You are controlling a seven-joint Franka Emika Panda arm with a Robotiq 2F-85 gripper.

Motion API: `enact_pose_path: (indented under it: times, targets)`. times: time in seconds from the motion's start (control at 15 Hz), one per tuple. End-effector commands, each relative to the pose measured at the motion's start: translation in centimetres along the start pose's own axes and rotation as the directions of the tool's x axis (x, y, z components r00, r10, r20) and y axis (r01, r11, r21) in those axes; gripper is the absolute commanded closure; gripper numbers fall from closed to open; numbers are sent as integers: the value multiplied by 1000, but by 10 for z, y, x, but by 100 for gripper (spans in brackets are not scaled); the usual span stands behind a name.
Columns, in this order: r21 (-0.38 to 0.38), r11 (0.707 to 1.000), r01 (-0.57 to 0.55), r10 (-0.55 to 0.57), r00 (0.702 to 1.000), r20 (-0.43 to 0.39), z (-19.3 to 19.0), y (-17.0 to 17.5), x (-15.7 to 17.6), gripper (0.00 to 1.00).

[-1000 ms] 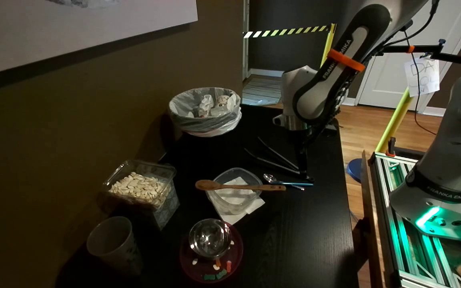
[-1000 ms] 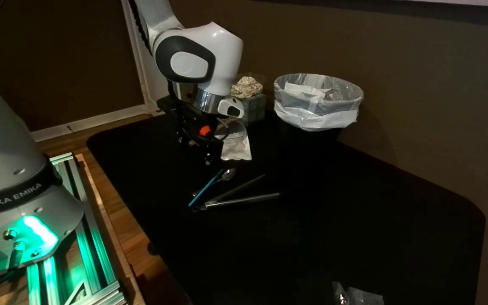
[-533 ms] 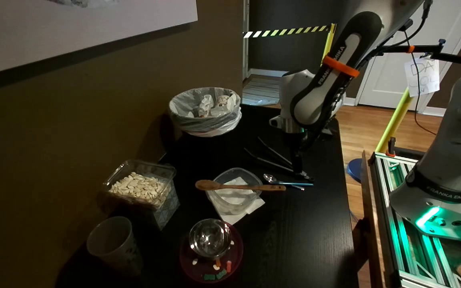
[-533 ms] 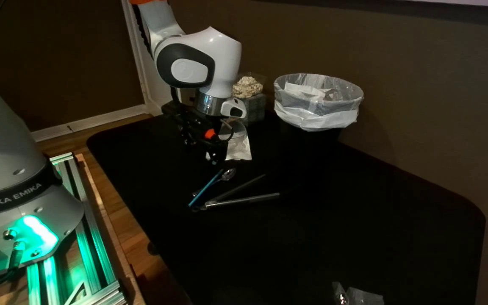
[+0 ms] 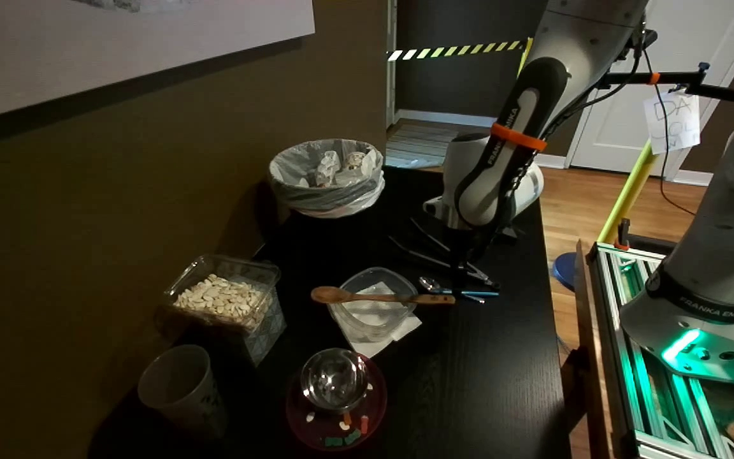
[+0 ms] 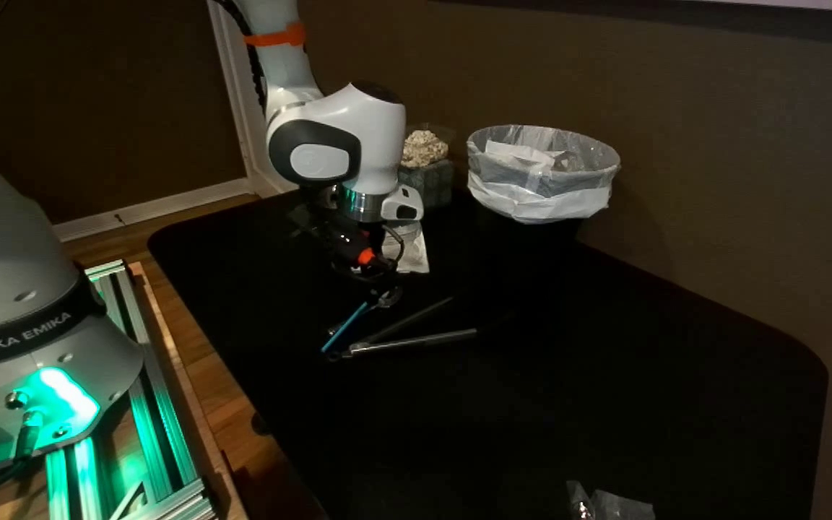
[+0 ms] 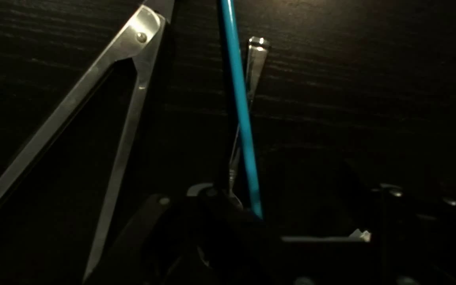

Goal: Pick up the blue pen and place it on top of the clear bowl next to the wooden spoon

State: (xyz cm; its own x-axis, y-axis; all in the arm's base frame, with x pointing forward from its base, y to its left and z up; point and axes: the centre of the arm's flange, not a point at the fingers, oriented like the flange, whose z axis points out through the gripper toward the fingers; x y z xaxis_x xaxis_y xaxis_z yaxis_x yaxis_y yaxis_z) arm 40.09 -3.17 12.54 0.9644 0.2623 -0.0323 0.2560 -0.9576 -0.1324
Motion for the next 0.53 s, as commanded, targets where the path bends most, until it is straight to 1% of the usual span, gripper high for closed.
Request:
enact_pose_path:
  times: [0.0, 0.07, 0.13, 0.2, 0.27, 0.33, 0.47]
  targets:
    - [-10, 1000, -11, 10, 1000, -19, 21, 12, 3, 40]
    - [-14, 1000, -10, 10, 1000, -17, 25, 13, 3, 40]
    - [-12, 1000, -7, 6, 1000, -16, 28, 13, 3, 43]
    - [-11, 1000, -4, 4, 1000, -13, 31, 14, 3, 52]
    - [-12, 1000, -1, 1, 1000, -10, 34, 15, 3, 55]
    - [-10, 1000, 3, -3, 1000, -8, 36, 15, 3, 66]
    - [-9, 1000, 6, -6, 1000, -2, 39, 16, 3, 84]
